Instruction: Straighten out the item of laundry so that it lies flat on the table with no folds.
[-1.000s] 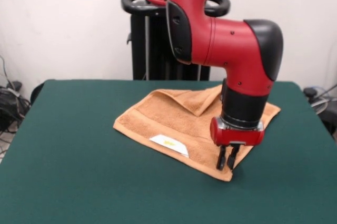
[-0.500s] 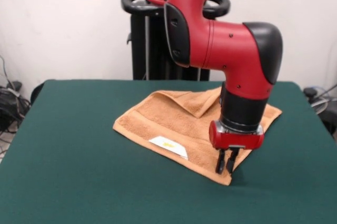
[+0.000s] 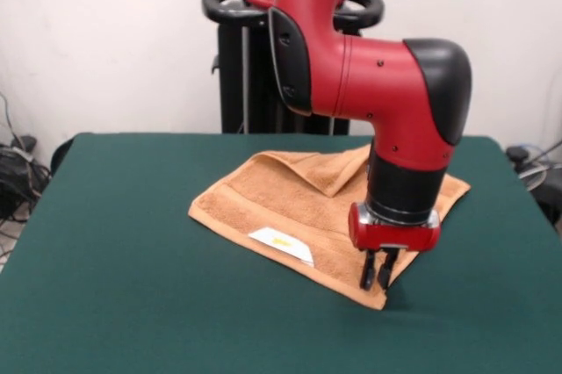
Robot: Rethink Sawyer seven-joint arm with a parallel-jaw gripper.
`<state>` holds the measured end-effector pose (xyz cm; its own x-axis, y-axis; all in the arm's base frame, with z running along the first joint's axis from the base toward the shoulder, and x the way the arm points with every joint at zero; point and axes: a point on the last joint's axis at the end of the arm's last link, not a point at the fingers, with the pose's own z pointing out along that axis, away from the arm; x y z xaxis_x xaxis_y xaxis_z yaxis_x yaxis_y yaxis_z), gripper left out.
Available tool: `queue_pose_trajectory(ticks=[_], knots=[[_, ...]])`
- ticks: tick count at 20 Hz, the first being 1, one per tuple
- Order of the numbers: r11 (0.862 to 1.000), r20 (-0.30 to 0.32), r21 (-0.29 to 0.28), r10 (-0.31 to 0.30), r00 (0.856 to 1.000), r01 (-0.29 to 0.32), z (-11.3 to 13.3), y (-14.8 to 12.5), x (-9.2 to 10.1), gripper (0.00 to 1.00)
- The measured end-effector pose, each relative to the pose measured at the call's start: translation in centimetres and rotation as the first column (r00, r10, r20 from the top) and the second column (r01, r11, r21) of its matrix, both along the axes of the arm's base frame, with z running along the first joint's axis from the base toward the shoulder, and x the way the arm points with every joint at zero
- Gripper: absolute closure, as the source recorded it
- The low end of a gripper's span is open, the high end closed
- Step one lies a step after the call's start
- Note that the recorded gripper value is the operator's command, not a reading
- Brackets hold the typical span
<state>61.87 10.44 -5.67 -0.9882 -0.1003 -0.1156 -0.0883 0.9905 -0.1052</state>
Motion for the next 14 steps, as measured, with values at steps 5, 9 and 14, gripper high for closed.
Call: queue_pose_trajectory(ticks=[5,9,14], knots=[[0.999,-0.008,0.008,-0.039,0.999,0.039,0.0,0.0,0.2,1.0],[0.998,-0.008,-0.005,-0.065,0.998,0.065,0.0,0.4,0.4,1.0],[0.997,0.004,-0.038,-0.065,0.998,0.065,0.0,1.3,0.9,1.0]])
